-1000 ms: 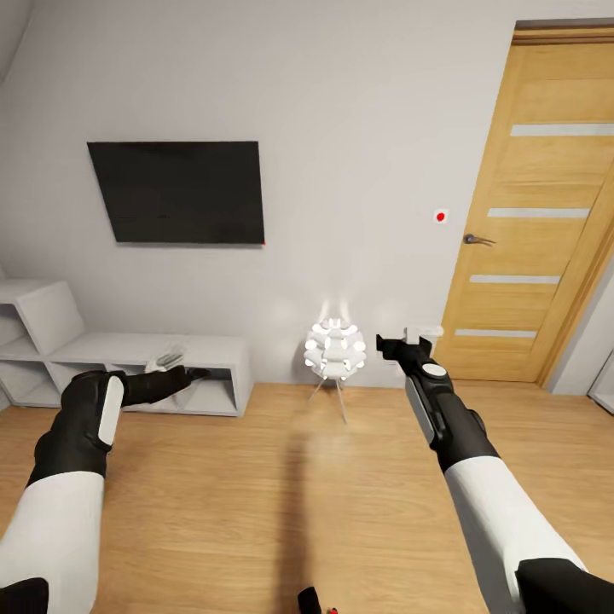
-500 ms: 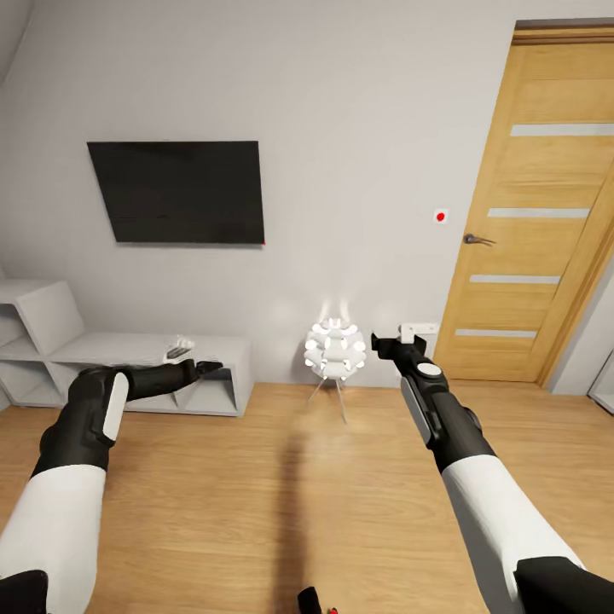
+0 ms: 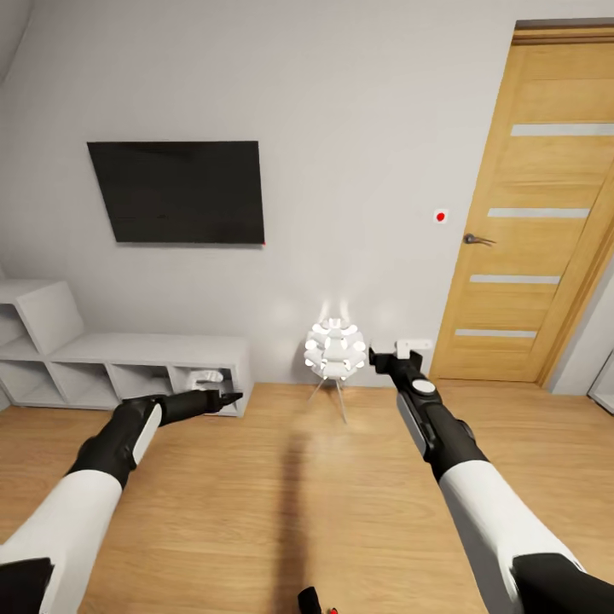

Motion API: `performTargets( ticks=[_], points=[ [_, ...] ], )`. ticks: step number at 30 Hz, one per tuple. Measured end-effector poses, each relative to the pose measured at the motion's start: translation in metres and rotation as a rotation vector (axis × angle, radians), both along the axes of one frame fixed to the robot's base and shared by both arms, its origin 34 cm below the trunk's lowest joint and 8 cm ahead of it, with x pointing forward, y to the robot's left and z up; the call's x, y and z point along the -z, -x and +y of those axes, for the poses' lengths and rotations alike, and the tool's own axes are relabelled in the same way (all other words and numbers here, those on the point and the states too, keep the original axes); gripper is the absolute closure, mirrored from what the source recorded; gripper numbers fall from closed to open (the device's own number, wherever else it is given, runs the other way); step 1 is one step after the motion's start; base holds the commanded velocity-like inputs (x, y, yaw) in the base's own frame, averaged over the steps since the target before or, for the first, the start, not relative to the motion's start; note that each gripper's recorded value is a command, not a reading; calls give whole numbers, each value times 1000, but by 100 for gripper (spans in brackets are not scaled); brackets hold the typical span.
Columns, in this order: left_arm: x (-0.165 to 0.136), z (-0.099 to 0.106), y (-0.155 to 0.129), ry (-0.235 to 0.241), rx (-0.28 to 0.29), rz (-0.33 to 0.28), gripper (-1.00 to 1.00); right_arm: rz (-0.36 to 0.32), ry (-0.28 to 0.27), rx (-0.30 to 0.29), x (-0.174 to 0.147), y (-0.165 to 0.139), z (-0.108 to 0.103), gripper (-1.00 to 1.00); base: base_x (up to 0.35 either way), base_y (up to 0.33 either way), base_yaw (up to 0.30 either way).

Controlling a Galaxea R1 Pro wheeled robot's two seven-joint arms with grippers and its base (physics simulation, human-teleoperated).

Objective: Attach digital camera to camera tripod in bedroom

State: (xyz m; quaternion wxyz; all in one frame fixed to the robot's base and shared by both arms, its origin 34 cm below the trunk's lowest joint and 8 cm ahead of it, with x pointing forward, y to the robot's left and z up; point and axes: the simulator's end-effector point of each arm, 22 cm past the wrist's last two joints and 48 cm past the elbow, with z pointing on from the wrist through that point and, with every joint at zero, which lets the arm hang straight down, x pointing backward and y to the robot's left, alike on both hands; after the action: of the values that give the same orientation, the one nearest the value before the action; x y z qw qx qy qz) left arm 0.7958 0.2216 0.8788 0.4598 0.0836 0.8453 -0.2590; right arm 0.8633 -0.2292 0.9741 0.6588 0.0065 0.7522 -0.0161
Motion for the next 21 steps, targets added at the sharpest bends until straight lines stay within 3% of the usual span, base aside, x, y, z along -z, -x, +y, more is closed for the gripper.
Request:
performTargets(
  ticks=[8, 15, 21],
  points=[
    [10, 2, 0, -19, 7, -18, -100, -53, -2, -1, 6, -1, 0, -100, 0, 0, 0],
    [10, 21, 0, -23, -12, -23, -100, -74, -3, 0, 6, -1, 0, -100, 0, 0, 0],
    [1, 29, 3, 20, 1, -36, -100, -78, -4, 0, 6, -1, 0, -100, 0, 0, 0]
  ],
)
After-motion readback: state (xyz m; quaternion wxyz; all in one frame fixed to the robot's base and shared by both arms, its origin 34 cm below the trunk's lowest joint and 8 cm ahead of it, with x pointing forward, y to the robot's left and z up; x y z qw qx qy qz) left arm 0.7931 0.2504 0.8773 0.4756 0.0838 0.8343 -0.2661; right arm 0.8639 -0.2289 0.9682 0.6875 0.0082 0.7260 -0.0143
